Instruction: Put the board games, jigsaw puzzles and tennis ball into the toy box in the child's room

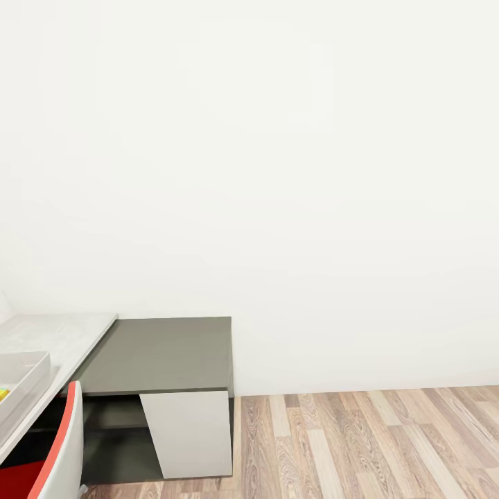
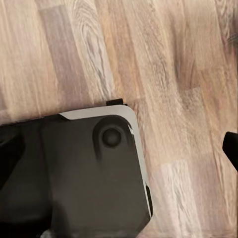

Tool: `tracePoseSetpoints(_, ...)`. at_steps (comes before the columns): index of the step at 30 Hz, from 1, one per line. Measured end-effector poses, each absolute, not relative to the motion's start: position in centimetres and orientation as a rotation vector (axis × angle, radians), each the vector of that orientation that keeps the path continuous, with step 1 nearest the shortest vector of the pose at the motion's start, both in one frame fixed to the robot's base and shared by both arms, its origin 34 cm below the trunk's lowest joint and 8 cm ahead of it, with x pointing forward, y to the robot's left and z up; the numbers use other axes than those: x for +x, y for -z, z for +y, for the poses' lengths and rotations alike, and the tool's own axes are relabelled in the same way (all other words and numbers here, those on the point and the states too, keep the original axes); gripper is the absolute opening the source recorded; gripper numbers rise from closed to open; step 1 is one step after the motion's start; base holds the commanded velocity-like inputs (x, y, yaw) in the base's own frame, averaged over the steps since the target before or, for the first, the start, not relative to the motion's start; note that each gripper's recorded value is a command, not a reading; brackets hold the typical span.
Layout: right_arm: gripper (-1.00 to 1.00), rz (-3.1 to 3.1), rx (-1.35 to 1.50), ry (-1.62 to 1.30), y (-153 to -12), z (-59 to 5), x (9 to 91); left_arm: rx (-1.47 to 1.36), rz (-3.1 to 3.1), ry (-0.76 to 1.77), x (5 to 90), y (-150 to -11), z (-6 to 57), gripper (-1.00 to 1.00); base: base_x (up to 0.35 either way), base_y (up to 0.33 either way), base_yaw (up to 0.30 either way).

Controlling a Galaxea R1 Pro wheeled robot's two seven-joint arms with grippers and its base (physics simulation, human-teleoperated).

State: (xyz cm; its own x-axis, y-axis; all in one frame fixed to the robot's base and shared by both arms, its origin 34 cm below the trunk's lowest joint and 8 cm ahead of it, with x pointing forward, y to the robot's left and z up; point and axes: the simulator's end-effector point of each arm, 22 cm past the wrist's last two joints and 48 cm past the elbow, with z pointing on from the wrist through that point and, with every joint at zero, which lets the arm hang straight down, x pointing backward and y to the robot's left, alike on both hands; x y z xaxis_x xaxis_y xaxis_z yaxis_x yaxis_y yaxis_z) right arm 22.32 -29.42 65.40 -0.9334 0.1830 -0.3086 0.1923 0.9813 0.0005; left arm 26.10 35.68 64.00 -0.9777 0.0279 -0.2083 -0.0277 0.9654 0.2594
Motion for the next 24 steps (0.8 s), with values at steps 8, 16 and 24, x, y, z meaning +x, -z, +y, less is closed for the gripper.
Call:
tracePoseSetpoints(8, 1.00, 2.983, 0.283, 0.042, -63.2, -28.4, 14.7, -0.014, 2.961, -0.394, 22.9, -63.4, 35.8, 1.00, 0.000, 0.000, 0.000)
tracePoseSetpoints(16, 1.00, 3.043, 0.293, 0.040, -62.8, -28.0, 12.0, -0.003, 2.996, -0.392, 20.8, -63.0, 35.6, 1.00, 0.000, 0.000, 0.000)
tracePoseSetpoints(24, 1.00, 3.105, 0.311, 0.062, -62.5, -28.8, 8.8, 0.005, 2.991, -0.388, 20.9, -63.0, 35.6, 1.00, 0.000, 0.000, 0.000)
